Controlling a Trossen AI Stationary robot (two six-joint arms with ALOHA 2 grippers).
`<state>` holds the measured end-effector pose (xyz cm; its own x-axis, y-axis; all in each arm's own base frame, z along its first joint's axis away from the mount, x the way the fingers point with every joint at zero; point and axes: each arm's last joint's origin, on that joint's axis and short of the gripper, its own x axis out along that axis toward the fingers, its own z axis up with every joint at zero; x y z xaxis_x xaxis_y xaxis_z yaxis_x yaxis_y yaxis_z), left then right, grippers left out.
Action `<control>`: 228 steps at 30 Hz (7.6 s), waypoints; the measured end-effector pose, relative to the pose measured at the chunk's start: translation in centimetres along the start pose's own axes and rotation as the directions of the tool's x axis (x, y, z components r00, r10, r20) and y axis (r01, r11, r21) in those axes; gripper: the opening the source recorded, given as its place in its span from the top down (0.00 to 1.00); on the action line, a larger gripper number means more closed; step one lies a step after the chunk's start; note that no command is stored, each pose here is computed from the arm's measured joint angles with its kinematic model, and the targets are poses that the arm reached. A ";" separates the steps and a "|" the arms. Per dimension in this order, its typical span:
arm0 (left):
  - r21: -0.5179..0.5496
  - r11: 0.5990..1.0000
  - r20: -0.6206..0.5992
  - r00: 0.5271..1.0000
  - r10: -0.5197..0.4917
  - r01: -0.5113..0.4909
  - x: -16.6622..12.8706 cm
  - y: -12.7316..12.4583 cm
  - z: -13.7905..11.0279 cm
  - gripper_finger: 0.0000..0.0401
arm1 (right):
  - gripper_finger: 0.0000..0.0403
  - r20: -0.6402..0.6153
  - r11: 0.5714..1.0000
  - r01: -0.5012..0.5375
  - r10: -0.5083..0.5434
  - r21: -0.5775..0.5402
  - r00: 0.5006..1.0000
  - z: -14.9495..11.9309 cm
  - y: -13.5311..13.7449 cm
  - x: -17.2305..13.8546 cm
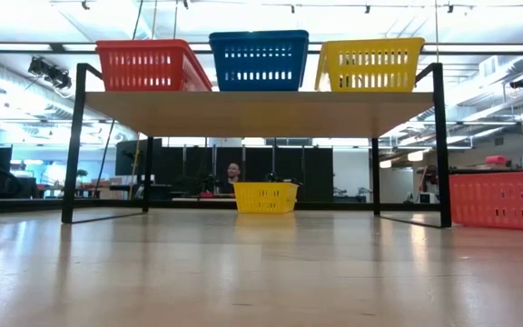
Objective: Stack baskets on shelf by color
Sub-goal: Stack the bottom yellow bin on top of the yellow bin on the shelf, then stack the yellow bin on top of the yellow bin on the shelf
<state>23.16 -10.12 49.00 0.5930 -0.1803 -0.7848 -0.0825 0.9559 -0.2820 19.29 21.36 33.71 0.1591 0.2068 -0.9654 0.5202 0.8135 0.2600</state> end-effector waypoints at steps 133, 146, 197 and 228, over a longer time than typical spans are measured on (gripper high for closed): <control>0.233 0.924 0.538 0.832 0.137 -0.303 19.4 4.3 10.7 0.97 | 0.40 0.494 0.905 -0.415 0.319 0.095 0.809 -1.1 -8.1 -7.1; 0.253 0.901 0.448 0.868 0.214 -0.353 22.1 7.2 10.9 0.95 | 0.40 0.577 0.906 -0.417 0.301 0.077 0.759 0.2 -10.1 -8.7; -0.339 0.815 0.145 0.829 0.539 -0.470 9.0 30.9 12.8 0.73 | 0.40 0.764 0.910 -0.384 0.135 0.156 0.631 7.8 -12.4 -10.0; -0.555 0.656 -0.402 0.855 0.327 -0.512 24.1 44.0 6.5 0.36 | 0.40 0.786 0.795 -0.518 0.087 0.315 0.612 9.2 -13.0 -10.1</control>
<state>39.05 29.10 21.31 0.1579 0.0655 -0.9853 -0.8021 0.5904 -0.0893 18.67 3.66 40.32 0.8020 -0.2301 -0.5512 0.5960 0.3687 0.7133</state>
